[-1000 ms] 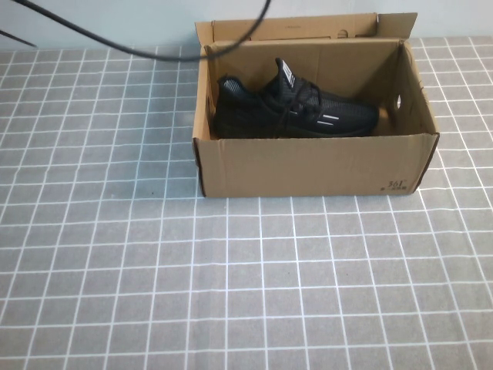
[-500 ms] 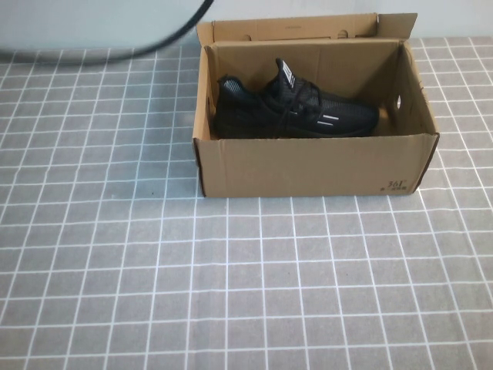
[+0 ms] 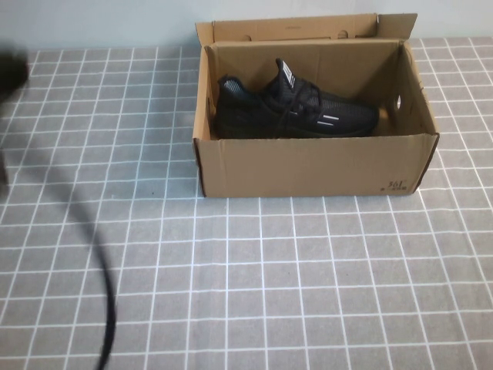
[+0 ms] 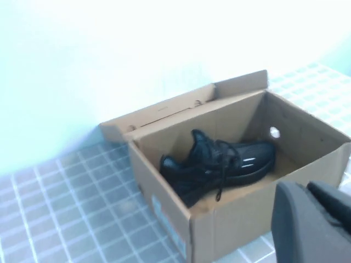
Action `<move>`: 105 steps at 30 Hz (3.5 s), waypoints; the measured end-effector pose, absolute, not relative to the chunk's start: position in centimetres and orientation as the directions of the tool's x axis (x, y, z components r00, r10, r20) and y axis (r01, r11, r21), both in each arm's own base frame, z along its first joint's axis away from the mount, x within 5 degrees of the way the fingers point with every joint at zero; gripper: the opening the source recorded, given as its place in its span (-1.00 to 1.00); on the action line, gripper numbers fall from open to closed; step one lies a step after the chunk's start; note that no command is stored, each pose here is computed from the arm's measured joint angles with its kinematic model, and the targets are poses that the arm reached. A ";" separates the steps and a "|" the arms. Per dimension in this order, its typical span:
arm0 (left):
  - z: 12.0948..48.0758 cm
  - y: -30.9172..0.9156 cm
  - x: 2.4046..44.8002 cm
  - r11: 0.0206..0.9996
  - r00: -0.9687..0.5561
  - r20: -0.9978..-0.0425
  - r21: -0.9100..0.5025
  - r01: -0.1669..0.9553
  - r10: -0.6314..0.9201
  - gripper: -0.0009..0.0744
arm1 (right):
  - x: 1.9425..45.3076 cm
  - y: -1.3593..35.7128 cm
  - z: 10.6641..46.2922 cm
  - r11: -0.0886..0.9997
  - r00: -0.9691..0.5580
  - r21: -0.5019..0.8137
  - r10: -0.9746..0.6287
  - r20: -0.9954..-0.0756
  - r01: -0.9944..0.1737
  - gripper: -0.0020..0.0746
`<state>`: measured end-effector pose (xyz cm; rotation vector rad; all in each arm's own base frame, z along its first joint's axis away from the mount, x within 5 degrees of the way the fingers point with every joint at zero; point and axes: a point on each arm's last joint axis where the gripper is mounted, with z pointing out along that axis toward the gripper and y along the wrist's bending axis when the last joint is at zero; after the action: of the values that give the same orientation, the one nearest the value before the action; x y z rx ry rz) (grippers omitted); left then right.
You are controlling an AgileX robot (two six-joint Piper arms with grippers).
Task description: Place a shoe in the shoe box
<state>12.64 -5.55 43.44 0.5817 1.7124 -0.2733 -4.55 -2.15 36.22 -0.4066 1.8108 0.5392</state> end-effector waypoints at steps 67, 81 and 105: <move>18.0 -2.3 6.6 0.952 -0.248 -0.966 -0.008 0.306 0.072 -0.98 | 5.6 0.9 19.2 0.973 -0.096 0.189 0.177 -0.979 -0.134 -0.99; 18.0 -2.3 6.6 0.952 -0.248 -0.966 -0.008 0.306 0.072 -0.98 | 5.3 0.9 17.4 0.977 -0.285 0.192 0.160 -0.945 -0.088 -0.99; 18.1 -2.2 6.6 0.951 -0.227 -0.967 0.039 0.305 0.113 -0.98 | 5.3 0.9 17.4 0.977 -0.286 0.195 0.163 -0.944 -0.088 -0.99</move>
<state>6.63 -2.20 18.10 0.3102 1.8015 -0.1835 5.30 0.87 17.42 0.0549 1.8449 0.2441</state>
